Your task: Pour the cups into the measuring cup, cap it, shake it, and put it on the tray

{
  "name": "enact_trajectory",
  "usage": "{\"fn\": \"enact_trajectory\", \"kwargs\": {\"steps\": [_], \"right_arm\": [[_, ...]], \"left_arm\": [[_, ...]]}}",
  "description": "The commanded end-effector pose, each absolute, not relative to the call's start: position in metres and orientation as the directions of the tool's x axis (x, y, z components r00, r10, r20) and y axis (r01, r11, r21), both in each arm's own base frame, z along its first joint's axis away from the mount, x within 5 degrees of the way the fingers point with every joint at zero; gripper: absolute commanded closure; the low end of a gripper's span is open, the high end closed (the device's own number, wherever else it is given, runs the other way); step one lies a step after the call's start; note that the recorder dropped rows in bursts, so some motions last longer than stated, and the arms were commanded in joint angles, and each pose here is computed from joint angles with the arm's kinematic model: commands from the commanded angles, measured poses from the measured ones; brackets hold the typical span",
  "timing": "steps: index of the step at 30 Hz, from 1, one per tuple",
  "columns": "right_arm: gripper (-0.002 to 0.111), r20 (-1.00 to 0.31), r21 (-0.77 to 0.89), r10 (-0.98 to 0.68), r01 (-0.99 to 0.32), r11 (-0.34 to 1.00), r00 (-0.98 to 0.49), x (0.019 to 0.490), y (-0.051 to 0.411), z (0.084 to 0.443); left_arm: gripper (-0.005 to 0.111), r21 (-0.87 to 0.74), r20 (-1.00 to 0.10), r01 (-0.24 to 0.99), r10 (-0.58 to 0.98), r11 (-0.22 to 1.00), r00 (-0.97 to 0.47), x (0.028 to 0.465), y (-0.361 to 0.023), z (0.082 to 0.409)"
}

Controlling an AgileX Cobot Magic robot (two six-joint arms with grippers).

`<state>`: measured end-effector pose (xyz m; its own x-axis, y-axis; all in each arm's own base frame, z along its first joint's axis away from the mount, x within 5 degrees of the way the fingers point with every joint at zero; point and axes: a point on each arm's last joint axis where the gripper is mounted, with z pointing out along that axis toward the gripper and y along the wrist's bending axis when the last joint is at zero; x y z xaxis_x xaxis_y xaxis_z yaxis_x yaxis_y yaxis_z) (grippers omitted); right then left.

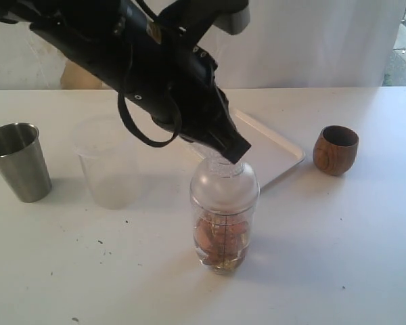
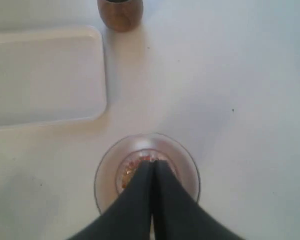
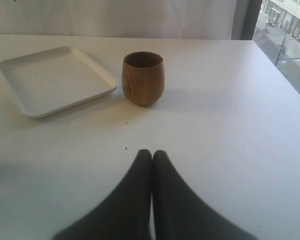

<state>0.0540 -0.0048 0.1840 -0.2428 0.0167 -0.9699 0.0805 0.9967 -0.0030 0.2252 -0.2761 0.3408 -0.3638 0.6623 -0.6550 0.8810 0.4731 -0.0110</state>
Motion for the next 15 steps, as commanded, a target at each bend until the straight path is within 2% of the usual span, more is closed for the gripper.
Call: {"fn": "enact_trajectory", "kwargs": {"steps": [1,15], "right_arm": [[0.108,-0.973,-0.014,0.003,0.073,0.997,-0.233,0.0538,-0.0045,0.1841],[0.108,-0.973,-0.014,0.003,0.073,0.997,-0.233,0.0538,-0.0045,0.1841]], "left_arm": [[0.107,0.000,-0.546,0.904,0.758,0.427,-0.357,0.2193,-0.2708,0.3284],[0.107,0.008,-0.608,0.891,0.710,0.454,-0.357,0.2215,-0.2723,0.3323]]}}
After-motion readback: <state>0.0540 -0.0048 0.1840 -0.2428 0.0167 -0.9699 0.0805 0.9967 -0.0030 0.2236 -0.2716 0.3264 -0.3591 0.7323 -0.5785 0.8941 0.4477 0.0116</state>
